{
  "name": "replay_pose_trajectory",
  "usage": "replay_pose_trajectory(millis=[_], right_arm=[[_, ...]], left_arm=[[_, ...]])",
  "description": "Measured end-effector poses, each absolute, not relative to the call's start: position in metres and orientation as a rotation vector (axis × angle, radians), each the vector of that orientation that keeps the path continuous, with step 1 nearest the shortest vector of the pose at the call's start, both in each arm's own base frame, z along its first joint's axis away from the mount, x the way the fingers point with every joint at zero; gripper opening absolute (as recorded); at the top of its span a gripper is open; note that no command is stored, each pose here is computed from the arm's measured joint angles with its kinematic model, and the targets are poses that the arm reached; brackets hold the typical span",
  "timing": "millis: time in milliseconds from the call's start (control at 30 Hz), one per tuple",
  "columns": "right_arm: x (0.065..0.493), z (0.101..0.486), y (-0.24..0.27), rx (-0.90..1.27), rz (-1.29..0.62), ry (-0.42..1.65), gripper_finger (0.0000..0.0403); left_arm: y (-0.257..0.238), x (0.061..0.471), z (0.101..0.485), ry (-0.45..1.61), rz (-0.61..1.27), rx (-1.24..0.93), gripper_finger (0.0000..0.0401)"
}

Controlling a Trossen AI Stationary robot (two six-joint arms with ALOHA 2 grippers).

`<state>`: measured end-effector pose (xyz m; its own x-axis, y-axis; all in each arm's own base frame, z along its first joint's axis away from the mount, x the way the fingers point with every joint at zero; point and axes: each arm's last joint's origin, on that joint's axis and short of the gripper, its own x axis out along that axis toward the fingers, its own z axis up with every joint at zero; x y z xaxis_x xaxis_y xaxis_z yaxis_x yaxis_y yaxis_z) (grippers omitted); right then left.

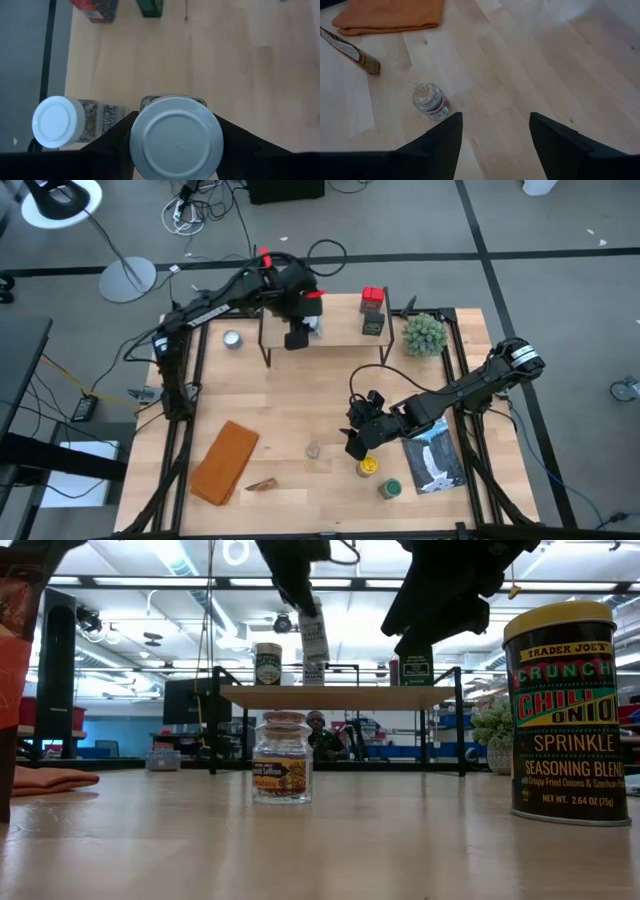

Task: Shelf spices
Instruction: Put the white seasoning bottle on the shelf

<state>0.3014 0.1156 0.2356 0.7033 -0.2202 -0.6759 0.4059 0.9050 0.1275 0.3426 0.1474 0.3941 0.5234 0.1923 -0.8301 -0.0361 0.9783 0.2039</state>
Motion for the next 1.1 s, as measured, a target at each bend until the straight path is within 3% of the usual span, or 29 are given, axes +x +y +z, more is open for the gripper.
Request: replay_pose_trajectory(millis=[800,1100], right_arm=[[0.301,0.235,0.115,0.25,-0.345,0.719,0.0229],[0.301,0.235,0.115,0.249,-0.345,0.719,0.0229]], left_arm=[[0.176,0.359,0.358,1.125,0.167,0.103,0.0199],[0.175,0.361,0.359,1.111,0.21,0.094,0.0224]])
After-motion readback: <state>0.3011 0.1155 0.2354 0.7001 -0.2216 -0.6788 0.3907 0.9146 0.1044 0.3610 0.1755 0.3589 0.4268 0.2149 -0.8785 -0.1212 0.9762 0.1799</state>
